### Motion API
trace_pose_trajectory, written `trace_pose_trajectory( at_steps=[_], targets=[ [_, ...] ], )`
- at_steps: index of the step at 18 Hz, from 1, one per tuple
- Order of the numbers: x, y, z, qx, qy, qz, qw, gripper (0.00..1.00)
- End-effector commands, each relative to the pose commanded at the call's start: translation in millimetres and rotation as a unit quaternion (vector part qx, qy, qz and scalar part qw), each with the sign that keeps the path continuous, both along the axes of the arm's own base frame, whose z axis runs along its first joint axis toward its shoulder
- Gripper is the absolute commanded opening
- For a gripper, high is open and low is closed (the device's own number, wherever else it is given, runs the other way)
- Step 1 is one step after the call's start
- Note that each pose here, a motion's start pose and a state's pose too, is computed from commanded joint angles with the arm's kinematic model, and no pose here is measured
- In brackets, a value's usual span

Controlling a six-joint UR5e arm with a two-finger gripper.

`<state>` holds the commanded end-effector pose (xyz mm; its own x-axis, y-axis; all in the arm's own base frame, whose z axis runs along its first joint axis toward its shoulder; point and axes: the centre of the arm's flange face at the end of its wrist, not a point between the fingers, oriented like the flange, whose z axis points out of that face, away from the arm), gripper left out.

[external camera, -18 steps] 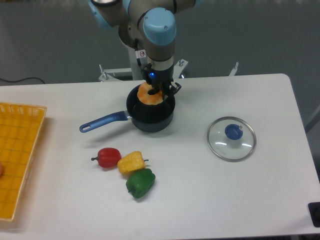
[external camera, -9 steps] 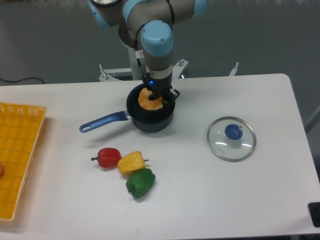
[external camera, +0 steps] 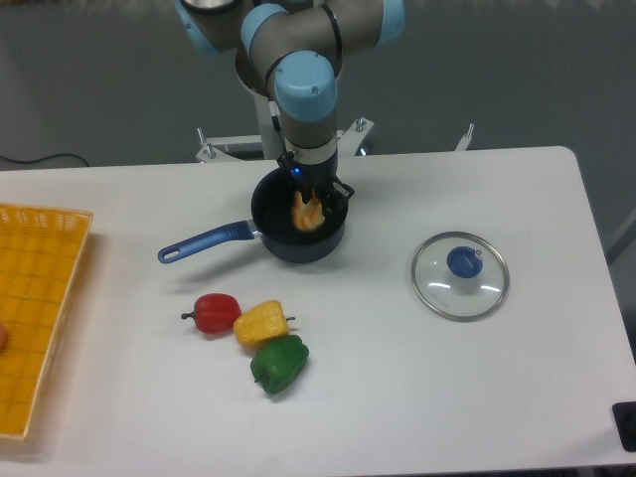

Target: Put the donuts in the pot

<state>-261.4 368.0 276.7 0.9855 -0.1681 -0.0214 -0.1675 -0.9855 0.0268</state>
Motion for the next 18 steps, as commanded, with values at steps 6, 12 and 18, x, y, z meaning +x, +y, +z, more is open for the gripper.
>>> trace_pose_trajectory(
  at_steps=[6, 12, 18],
  targets=[
    [-1.5, 1.2, 2.6, 0.002, 0.002, 0.0, 1.0, 0.68],
    [-25.2, 19.2, 32.0, 0.019, 0.027, -0.005, 0.9994, 1.0],
    [-56.9, 34.8, 43.5, 0.007, 0.046, -0.005, 0.9989, 1.0]
  ],
)
